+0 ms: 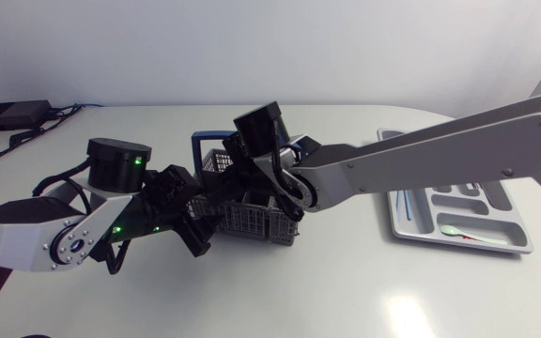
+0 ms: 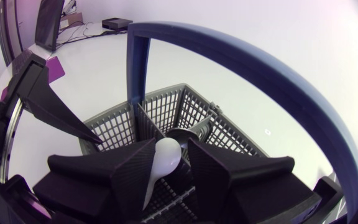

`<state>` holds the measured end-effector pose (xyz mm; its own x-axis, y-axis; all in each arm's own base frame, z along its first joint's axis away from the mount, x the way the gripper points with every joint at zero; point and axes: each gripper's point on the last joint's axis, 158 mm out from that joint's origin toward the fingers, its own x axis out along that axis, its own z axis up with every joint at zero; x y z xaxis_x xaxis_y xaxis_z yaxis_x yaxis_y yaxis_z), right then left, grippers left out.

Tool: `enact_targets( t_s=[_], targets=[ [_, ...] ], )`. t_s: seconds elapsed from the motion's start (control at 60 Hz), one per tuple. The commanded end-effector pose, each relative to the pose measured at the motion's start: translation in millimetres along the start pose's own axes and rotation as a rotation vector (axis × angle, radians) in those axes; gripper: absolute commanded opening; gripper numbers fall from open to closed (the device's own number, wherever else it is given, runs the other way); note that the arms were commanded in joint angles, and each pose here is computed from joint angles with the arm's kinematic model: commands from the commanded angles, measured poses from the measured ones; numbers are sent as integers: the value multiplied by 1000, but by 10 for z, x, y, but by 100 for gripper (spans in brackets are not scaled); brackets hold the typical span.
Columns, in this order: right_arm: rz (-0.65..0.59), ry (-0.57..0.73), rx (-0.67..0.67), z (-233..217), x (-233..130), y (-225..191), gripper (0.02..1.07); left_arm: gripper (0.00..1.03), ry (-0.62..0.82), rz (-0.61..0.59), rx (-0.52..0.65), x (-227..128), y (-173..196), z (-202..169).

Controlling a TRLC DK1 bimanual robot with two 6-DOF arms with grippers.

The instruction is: Unload the cutlery basket into the drawer organizer.

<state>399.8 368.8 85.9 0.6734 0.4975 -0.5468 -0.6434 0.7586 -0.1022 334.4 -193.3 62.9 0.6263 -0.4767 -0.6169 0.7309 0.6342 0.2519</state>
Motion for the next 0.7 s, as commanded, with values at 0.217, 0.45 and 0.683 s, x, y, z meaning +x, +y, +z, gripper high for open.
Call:
enact_targets(
  t_s=[0.217, 0.45, 0.683],
  targets=[
    [-21, 26, -16, -138, 184, -81, 32, 86, 33, -21, 18, 54, -113, -126],
    [10, 28, -22, -168, 138, -7, 34, 86, 32, -19, 17, 57, -106, -126],
    [38, 45, -38, -237, 19, 139, 27, 86, 28, -12, 17, 61, -78, -123]
  ],
)
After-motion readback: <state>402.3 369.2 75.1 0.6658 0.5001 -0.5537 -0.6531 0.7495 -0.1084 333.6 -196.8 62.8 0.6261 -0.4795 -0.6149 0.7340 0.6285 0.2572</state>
